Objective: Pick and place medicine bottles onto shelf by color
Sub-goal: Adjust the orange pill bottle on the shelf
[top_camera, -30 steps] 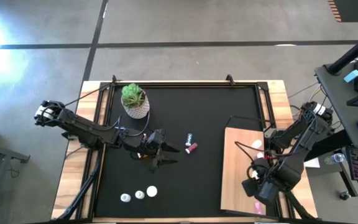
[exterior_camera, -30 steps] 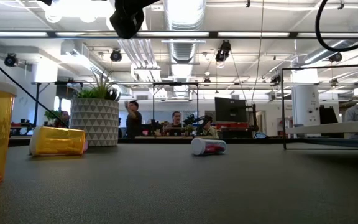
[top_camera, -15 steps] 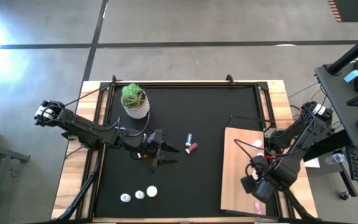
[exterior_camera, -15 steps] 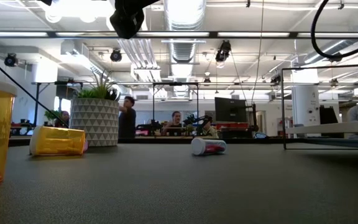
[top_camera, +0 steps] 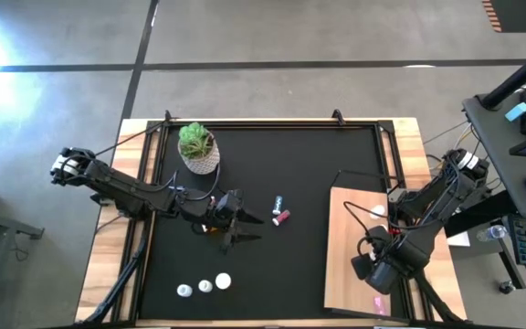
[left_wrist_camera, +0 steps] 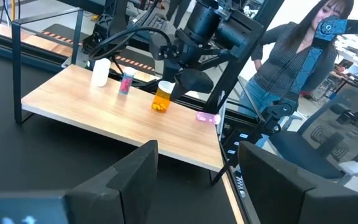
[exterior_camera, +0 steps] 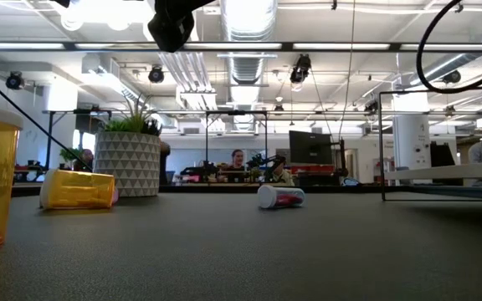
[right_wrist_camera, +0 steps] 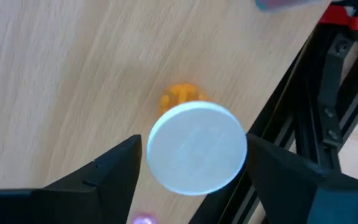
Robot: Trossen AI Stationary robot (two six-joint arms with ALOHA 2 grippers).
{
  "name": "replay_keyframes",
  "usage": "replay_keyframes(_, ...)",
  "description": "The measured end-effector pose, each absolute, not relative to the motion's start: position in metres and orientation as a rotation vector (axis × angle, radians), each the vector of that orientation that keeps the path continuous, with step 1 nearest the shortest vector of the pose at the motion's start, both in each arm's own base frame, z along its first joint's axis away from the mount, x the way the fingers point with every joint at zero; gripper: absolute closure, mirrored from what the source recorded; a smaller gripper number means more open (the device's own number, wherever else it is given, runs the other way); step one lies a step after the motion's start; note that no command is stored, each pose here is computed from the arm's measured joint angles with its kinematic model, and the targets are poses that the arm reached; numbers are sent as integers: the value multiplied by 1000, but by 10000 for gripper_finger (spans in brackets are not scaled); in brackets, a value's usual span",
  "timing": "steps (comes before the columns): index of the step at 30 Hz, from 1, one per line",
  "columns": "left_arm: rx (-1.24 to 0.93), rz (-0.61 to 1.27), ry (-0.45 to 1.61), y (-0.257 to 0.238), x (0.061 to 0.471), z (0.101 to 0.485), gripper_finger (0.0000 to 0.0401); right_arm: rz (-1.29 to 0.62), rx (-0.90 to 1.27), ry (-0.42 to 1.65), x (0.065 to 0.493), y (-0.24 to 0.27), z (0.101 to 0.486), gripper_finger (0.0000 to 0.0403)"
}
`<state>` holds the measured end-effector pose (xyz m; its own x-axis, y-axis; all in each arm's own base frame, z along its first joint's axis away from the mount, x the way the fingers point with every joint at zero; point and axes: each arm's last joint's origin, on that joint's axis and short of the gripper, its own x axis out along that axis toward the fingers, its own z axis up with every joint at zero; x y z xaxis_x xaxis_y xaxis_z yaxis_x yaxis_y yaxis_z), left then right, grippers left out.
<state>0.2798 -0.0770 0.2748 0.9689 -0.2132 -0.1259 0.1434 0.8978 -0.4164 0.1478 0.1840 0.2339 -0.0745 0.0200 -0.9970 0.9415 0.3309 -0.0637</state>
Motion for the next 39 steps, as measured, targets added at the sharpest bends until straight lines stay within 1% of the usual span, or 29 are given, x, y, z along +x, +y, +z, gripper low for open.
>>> replay_keyframes(6,-415,-186,171,-77,280,275,194,-1000,951,1400,151,181,234,175)
replay_keyframes(12,-414,-186,173,-77,280,274,194,-1013,973,1392,158,176,234,191)
replay_keyframes(20,-405,-186,174,-77,280,274,194,-1007,974,1365,182,151,234,191)
replay_keyframes(27,-405,-186,174,-77,279,274,194,-994,933,1393,204,116,234,191)
replay_keyframes(34,-404,-185,182,-77,279,273,194,-952,888,1425,215,90,234,190)
replay_keyframes(39,-410,-181,198,-77,279,271,194,-939,876,1431,216,89,234,173)
